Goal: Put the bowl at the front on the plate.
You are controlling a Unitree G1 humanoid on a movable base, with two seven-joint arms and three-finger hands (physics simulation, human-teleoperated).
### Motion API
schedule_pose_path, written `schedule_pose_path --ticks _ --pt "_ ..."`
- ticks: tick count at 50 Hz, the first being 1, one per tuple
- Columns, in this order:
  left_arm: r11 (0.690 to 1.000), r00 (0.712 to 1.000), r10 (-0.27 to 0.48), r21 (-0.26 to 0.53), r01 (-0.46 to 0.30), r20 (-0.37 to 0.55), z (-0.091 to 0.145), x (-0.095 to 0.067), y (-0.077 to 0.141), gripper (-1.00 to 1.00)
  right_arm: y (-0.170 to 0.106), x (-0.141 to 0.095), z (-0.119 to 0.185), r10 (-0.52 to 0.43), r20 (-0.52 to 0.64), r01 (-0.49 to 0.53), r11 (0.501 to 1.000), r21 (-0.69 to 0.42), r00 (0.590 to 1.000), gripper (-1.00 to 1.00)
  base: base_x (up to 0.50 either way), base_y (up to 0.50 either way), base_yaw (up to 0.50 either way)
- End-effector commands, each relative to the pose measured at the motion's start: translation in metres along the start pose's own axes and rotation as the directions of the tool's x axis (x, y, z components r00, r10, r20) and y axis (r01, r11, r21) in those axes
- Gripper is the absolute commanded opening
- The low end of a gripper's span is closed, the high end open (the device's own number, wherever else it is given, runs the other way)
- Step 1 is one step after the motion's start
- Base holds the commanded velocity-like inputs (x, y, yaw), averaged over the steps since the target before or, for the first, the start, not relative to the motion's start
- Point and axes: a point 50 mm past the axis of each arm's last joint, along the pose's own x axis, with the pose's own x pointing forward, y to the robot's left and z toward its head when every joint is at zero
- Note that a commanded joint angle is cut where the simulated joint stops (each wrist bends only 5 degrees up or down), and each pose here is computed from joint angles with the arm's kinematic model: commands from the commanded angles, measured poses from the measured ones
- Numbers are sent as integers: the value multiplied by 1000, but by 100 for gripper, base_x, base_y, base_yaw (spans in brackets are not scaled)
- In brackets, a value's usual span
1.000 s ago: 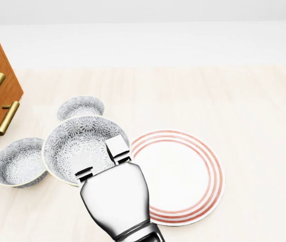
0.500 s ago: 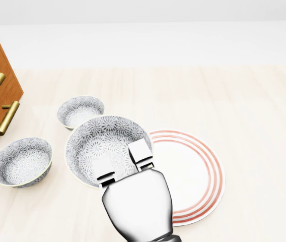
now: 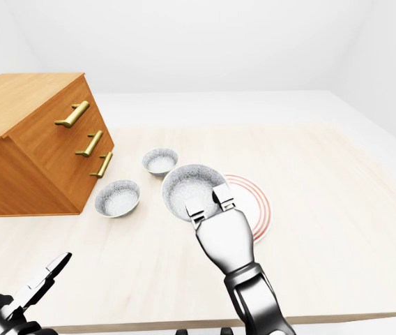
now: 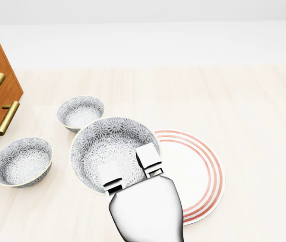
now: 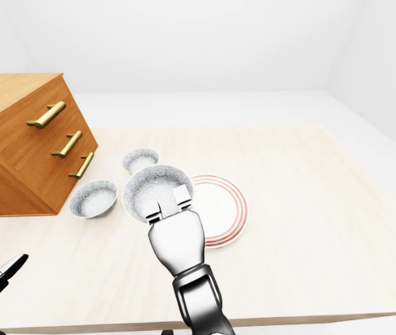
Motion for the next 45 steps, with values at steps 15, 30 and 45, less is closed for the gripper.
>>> schedule_pose_path --ticks 15,30,45 --pt "1000 1000 -1 1 1 4 1 -1 0 100 1 -4 -5 0 -10 0 1000 -17 1000 -100 0 0 0" --pt "1000 1000 0 15 0 -8 -3 -1 0 100 12 -13 -32 78 -117 -85 995 -54 990 -100 0 0 0" --pt "1000 1000 4 14 -4 -1 -1 0 0 100 15 -11 -59 63 -225 -78 995 -57 972 -100 0 0 0"
